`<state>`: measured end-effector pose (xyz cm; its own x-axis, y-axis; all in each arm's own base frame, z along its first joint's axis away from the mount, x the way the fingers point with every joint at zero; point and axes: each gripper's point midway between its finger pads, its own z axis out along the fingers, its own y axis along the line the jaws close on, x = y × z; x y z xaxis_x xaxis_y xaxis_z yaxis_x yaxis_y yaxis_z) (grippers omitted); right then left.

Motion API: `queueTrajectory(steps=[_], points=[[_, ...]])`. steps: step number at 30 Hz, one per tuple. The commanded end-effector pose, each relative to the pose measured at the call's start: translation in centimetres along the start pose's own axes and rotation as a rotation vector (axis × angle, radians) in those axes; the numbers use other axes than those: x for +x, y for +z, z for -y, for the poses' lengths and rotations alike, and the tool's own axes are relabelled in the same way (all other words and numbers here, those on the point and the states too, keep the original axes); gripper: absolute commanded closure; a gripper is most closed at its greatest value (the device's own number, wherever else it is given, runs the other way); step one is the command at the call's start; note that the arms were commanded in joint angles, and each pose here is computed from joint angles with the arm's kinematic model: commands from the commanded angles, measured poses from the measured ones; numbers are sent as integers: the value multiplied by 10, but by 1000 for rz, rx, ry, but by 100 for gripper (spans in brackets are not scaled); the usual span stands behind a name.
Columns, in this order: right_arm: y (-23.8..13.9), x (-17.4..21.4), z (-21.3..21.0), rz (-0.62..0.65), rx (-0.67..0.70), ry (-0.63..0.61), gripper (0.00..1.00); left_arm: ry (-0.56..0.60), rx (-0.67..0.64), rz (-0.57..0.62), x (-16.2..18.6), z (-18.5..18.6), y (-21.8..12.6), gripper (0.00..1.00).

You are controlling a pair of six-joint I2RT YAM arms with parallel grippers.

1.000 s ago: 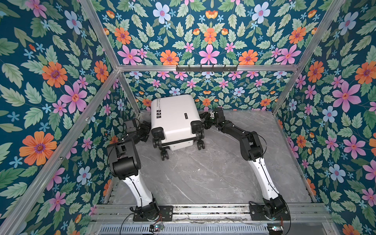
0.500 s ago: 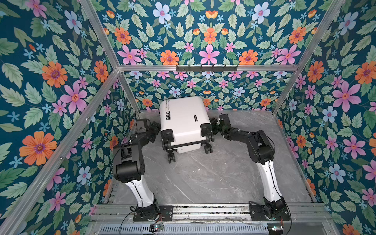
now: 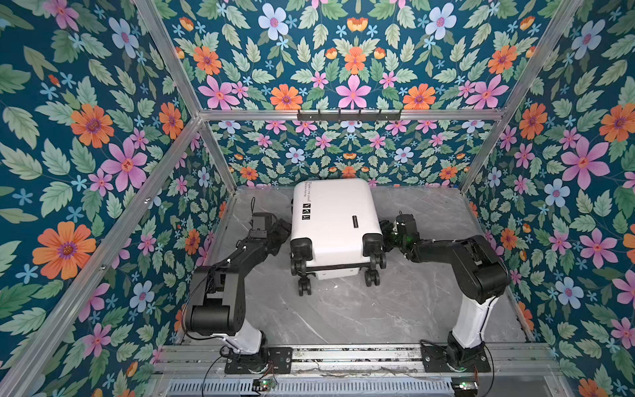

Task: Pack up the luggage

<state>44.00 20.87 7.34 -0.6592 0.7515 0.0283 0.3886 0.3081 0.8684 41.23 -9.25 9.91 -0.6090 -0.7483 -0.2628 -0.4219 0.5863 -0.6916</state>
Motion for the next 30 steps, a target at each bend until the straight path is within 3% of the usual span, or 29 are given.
queueTrajectory(steps=[1,8,17,24,30], points=[[-21,35,-15,-199,-87,-118,28,83,130,-170,50,36,1,6],[-54,12,-13,-170,-49,-157,27,132,166,-235,92,66,23,6],[-52,-13,-40,-161,-35,-181,28,133,180,-238,110,95,43,5],[-46,-37,-18,-152,40,-124,28,111,184,-221,106,102,57,5],[-75,-70,16,-102,164,-104,25,133,101,-152,90,90,41,1]])
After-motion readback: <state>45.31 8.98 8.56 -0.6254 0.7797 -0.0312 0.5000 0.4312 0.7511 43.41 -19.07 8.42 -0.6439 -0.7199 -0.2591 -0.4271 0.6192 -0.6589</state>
